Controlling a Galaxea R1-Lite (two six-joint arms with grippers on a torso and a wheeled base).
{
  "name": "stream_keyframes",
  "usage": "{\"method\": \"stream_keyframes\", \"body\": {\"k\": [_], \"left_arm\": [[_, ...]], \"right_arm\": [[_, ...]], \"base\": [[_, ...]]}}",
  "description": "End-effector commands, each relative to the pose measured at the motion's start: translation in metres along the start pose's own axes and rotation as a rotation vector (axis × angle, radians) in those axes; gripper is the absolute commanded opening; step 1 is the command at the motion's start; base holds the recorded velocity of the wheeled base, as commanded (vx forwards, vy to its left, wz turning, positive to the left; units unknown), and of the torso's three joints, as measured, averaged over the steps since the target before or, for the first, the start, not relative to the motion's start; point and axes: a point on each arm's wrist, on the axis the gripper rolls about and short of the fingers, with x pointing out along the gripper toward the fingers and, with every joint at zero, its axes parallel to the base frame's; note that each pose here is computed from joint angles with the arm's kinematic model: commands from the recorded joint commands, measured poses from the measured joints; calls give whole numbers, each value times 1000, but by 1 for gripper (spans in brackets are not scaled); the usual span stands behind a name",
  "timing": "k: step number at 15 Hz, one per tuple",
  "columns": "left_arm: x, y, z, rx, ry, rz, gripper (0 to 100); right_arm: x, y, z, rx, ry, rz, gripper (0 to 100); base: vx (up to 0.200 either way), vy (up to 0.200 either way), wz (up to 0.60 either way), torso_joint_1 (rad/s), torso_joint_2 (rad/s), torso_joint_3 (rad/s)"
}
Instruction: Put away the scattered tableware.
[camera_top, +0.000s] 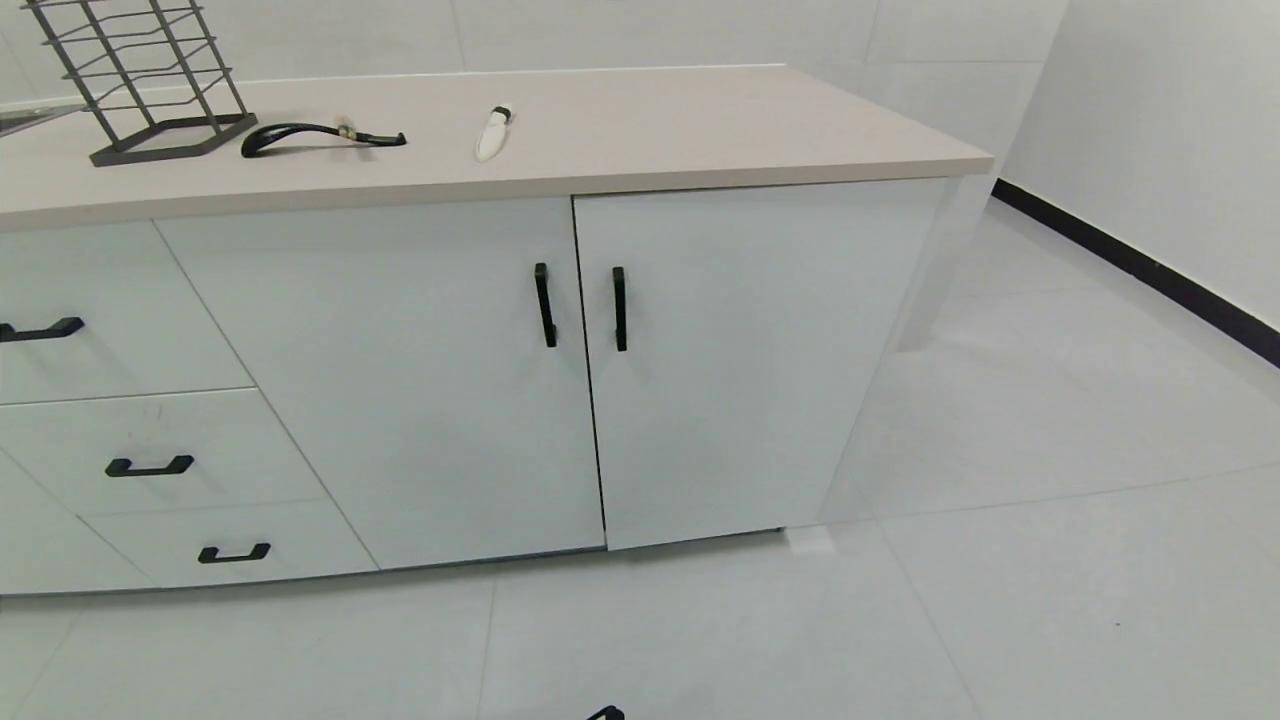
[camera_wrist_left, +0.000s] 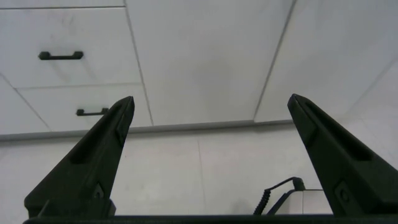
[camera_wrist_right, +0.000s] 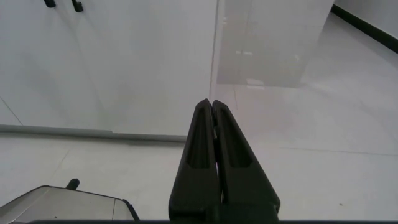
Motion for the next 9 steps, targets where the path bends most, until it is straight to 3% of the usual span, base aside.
{"method": "stream_keyframes", "body": {"k": [1,4,7,9], "left_arm": [[0,0,0,0,0,0,100],[0,0,0,0,-1,0,100],[0,0,0,7,0,0,100],[0,0,0,7,0,0,100]], "right_arm": [[0,0,0,0,2,0,0],[0,0,0,0,2,1,0],[0,0,0,-3,2,-2,0],[0,0,0,-6,4,-2,0]], "base": [[200,200,0,2,2,-7],[200,200,0,-4,1,7],[0,200,0,4,1,2],[0,0,0,0,0,0]]}}
